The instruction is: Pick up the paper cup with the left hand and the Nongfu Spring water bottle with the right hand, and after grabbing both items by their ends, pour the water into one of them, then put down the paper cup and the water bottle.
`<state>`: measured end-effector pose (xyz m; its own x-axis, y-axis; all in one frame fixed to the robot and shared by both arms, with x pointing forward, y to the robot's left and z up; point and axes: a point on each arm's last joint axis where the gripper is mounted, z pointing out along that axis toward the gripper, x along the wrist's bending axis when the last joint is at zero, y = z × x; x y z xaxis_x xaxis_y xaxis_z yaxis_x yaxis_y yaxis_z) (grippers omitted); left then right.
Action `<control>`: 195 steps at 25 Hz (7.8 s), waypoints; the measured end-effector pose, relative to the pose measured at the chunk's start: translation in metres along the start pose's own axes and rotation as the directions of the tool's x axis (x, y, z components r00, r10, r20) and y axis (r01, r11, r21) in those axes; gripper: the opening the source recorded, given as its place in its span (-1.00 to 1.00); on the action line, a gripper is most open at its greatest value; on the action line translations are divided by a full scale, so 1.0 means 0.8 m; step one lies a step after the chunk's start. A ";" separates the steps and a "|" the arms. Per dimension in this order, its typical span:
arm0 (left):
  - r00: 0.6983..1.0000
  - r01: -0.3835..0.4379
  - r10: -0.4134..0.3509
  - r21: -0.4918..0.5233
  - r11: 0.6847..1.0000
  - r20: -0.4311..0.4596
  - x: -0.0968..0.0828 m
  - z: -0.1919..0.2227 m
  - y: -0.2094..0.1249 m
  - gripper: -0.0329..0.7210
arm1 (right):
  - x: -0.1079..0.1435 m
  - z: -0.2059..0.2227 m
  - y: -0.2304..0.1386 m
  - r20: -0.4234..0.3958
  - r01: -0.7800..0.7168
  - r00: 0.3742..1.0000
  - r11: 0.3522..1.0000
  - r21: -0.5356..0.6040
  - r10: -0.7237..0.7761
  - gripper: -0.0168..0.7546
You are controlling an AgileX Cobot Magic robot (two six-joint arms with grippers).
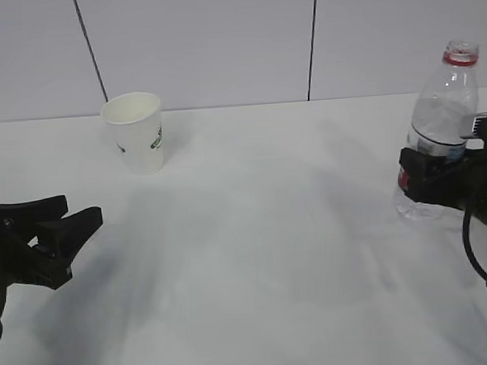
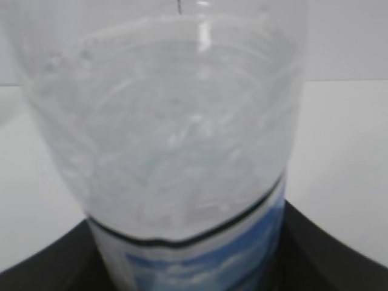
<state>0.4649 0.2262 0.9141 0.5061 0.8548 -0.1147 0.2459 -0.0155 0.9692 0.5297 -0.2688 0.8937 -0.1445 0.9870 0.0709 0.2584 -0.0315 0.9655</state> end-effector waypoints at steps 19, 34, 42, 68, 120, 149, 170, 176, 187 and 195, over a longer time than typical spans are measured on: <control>1.000 0.000 0.000 0.000 1.000 -0.001 0.000 0.000 0.000 0.26 | -0.007 -0.052 -0.013 0.100 -0.023 0.995 0.998 0.061 0.017 0.23; 0.999 0.014 -0.014 -0.007 1.000 -0.030 0.003 0.000 0.001 0.26 | -0.005 -0.062 0.014 0.095 -0.013 0.995 0.999 -0.030 0.016 0.23; 0.992 0.052 -0.054 -0.024 0.998 -0.111 0.013 -0.001 0.001 0.26 | -0.005 -0.062 0.014 0.095 -0.013 0.995 0.999 -0.029 0.015 0.23; 0.984 0.070 -0.077 -0.050 0.996 -0.161 0.021 0.003 0.006 0.76 | -0.004 -0.062 0.014 0.084 0.007 0.996 1.000 -0.027 -0.005 0.22; 0.993 0.023 -0.026 -0.027 0.999 -0.116 0.077 0.159 -0.045 0.82 | 0.000 -0.062 0.013 0.055 0.049 0.997 0.999 -0.023 -0.047 0.22; 0.991 -0.057 0.043 -0.112 0.992 -0.126 0.101 0.218 -0.045 0.91 | 0.000 -0.062 0.013 0.054 0.070 0.996 0.997 -0.022 -0.069 0.22; 0.986 -0.057 0.038 -0.115 0.992 -0.160 0.109 0.229 -0.034 0.91 | 0.000 -0.062 0.013 0.054 0.070 0.996 0.997 -0.022 -0.069 0.21; 0.986 -0.049 0.033 -0.097 0.994 -0.161 0.110 0.231 -0.045 0.91 | 0.000 -0.062 0.013 0.054 0.070 0.996 0.997 -0.022 -0.069 0.21; 0.987 -0.045 0.027 -0.112 0.993 -0.157 0.115 0.239 -0.064 0.91 | 0.000 -0.062 0.013 0.054 0.070 0.996 0.997 -0.022 -0.069 0.21; 0.986 -0.059 0.037 -0.135 0.989 -0.160 0.119 0.250 -0.053 0.91 | 0.000 -0.062 0.013 0.054 0.070 0.996 0.997 -0.022 -0.069 0.21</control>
<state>0.6682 0.2043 0.8181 0.3762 0.9256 -0.0428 0.1021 0.0046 0.9948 0.4854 -0.2770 0.9163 -0.1103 0.9939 -0.0095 0.2268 0.0344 0.9733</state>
